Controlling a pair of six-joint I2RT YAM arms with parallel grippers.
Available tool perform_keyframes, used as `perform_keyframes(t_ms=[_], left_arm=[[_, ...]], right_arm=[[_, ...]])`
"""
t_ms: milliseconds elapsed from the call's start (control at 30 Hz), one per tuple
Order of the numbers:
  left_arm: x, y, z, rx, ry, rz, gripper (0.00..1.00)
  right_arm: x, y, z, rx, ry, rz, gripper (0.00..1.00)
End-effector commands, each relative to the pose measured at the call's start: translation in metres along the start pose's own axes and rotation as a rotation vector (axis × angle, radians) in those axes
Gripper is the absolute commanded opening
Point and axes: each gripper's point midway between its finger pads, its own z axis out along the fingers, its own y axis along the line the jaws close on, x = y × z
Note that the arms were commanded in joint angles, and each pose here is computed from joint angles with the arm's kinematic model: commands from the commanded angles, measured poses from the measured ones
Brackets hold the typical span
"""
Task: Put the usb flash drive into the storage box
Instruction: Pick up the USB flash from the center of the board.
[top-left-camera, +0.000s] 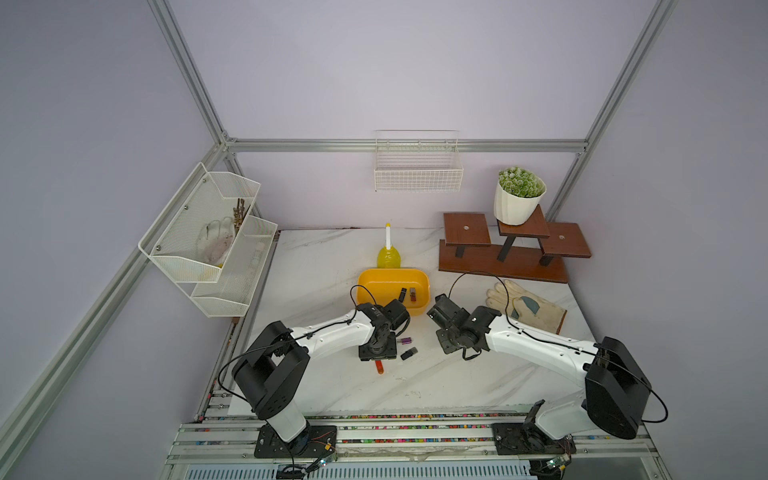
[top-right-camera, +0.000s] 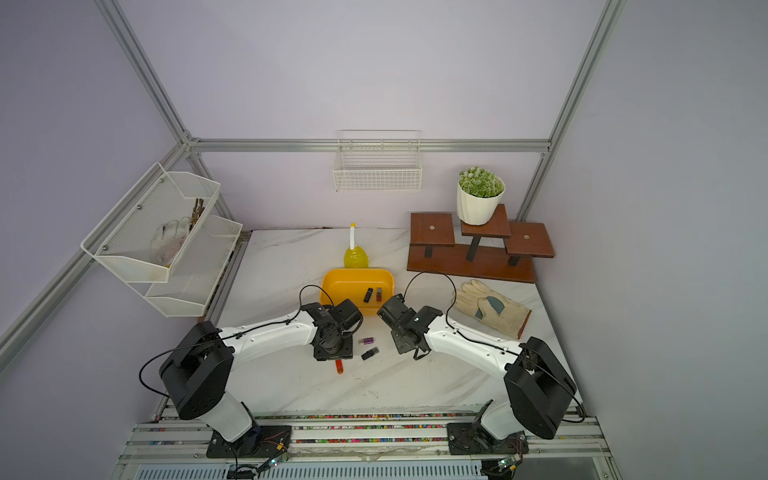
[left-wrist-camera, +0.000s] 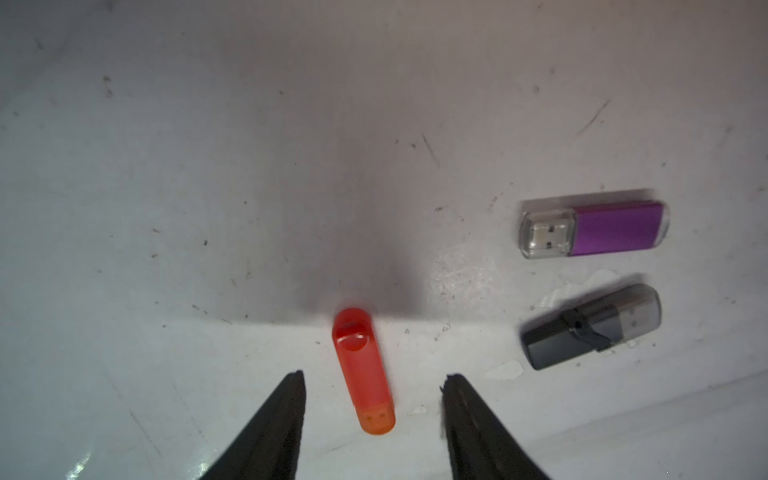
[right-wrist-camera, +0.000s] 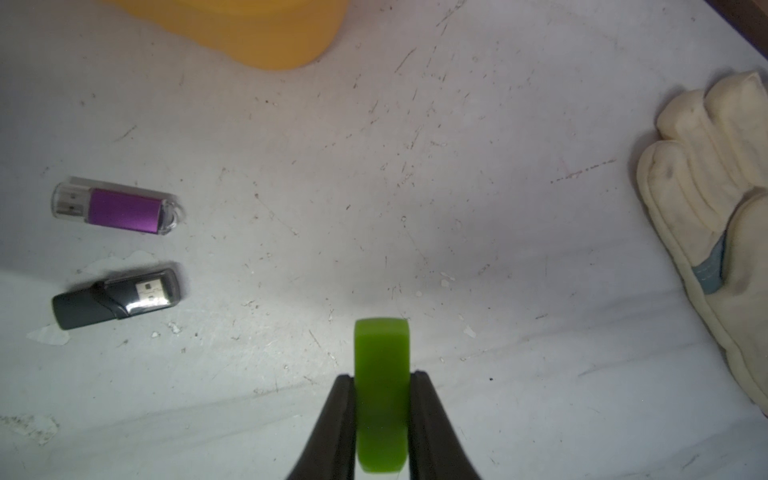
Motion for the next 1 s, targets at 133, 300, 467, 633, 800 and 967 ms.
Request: perform_keyframes(t_ms=[133,300,467,633,800,967], left_arm=[[0.006,-0.004,0.006,0.034,0.002,-0.054,0.55],[0.009,-0.007,0.013,0.032,0.013,-0.05,0.53],[0.01,-0.007,0.014,0.036,0.017,-0.047,0.49],[0.014,-0.003,0.018,0.024,0.028,-0.044,0.46],[0.018,0.001,0.023,0.011,0.037,-0.042,0.44],[0.018,0.001,0.023,0.007,0.037,-0.037,0.39]], right_arm=[[0.004,-0.008,-0.003,0.004,0.001,0.009,0.0],[0.004,-0.008,-0.003,0.001,0.001,0.007,0.0],[0.005,-0.009,-0.003,0.003,0.005,0.005,0.0],[0.006,-0.009,-0.002,0.003,0.006,0.007,0.0],[0.006,-0.009,-0.002,0.0,0.007,0.008,0.0],[0.007,-0.009,-0.001,-0.003,0.011,0.009,0.0]])
